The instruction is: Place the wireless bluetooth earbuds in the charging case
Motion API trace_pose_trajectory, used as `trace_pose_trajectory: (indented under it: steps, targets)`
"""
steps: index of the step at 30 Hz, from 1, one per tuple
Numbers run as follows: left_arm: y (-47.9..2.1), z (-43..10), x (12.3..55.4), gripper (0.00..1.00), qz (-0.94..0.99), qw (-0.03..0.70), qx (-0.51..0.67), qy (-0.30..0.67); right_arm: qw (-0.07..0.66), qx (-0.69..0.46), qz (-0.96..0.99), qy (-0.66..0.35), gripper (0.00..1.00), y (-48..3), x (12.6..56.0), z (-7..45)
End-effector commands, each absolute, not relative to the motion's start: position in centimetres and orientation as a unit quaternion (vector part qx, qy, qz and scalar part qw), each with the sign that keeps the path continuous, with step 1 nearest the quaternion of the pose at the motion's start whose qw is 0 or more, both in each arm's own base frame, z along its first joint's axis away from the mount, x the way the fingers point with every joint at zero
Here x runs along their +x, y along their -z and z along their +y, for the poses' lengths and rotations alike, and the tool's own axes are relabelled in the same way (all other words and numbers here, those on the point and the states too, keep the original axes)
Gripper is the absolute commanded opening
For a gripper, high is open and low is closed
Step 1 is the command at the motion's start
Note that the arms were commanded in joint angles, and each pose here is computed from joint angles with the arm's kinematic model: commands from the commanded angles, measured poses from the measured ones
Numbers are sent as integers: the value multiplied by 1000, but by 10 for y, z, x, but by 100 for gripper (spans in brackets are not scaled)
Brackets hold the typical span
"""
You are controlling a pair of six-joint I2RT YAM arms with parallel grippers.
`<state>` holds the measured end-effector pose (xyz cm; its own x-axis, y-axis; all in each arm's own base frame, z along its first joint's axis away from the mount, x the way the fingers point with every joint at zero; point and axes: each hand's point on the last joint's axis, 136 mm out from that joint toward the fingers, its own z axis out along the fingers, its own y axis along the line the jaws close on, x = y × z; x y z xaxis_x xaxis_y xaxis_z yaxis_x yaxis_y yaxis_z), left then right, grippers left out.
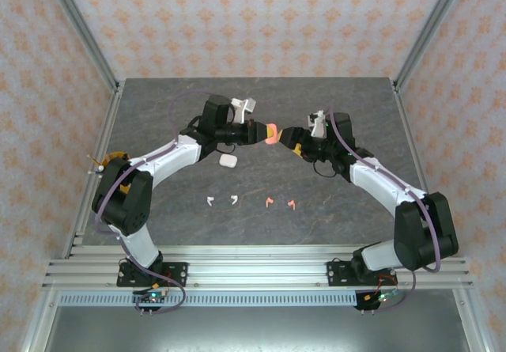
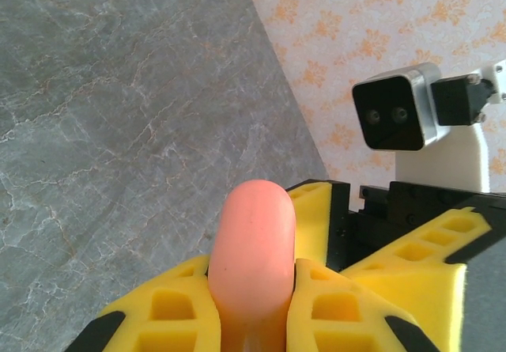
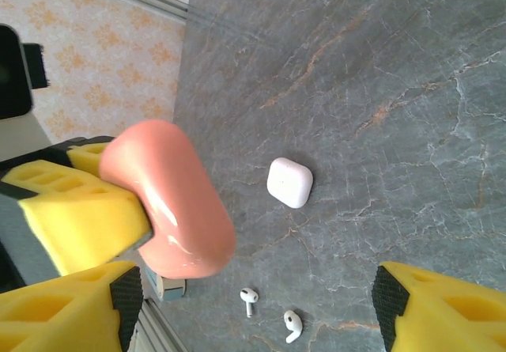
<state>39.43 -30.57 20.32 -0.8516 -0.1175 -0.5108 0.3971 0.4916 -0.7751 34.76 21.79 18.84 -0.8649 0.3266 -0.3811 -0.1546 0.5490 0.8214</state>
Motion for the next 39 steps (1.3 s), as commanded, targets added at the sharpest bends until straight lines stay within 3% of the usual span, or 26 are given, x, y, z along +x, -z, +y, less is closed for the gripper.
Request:
trace_pose_trajectory:
  steps: [1, 22, 34, 39]
  targets:
    - [-215, -315, 393, 0, 815, 257, 100, 510, 282, 31, 830, -480, 77, -205, 357, 224]
    - [-268, -319, 371, 0, 782, 280, 139, 539, 246, 123, 863, -424, 70, -131, 396, 207]
    - [-258, -318, 363, 0, 790, 265, 150, 532, 274, 79, 853, -437, 70, -179, 348, 179]
    - [-259, -322, 364, 0, 784, 261, 163, 539, 282, 35, 828, -483, 64, -208, 336, 190]
